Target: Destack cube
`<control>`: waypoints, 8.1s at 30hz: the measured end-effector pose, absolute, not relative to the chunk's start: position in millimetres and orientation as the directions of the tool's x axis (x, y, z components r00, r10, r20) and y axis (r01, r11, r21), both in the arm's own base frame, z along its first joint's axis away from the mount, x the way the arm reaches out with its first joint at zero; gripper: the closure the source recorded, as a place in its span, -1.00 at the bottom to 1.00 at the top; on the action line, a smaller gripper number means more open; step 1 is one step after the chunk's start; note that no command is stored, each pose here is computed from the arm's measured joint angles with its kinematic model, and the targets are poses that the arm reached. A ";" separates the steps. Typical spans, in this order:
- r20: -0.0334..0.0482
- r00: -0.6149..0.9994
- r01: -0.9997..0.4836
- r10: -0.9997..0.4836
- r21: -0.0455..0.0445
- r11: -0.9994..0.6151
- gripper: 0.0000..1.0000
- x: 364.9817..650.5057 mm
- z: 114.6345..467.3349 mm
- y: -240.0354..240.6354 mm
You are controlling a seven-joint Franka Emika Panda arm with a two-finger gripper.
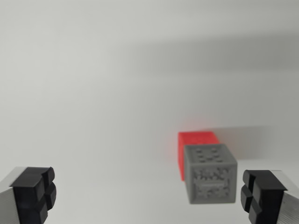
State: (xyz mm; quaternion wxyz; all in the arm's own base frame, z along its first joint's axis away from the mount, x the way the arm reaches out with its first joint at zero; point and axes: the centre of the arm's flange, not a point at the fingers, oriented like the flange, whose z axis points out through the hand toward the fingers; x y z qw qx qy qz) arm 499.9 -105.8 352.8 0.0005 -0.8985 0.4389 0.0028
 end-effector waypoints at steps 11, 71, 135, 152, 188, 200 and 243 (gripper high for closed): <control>-0.006 0.630 -0.776 -0.776 0.001 -0.630 -1.00 465.5 329.1 -125.2; -0.005 0.668 -0.744 -0.744 0.005 -0.668 1.00 394.0 168.7 -164.5; 0.002 0.670 -0.742 -0.742 -0.002 -0.670 1.00 395.6 220.6 -165.0; -0.003 0.682 -0.731 -0.731 -0.001 -0.682 1.00 397.7 242.5 -150.5; -0.005 0.741 -0.671 -0.671 0.001 -0.741 1.00 409.0 237.6 -84.2; -0.003 0.760 -0.650 -0.650 0.000 -0.760 1.00 412.7 236.6 -61.9; -0.003 0.825 -0.565 -0.565 0.002 -0.825 1.00 425.8 229.6 21.8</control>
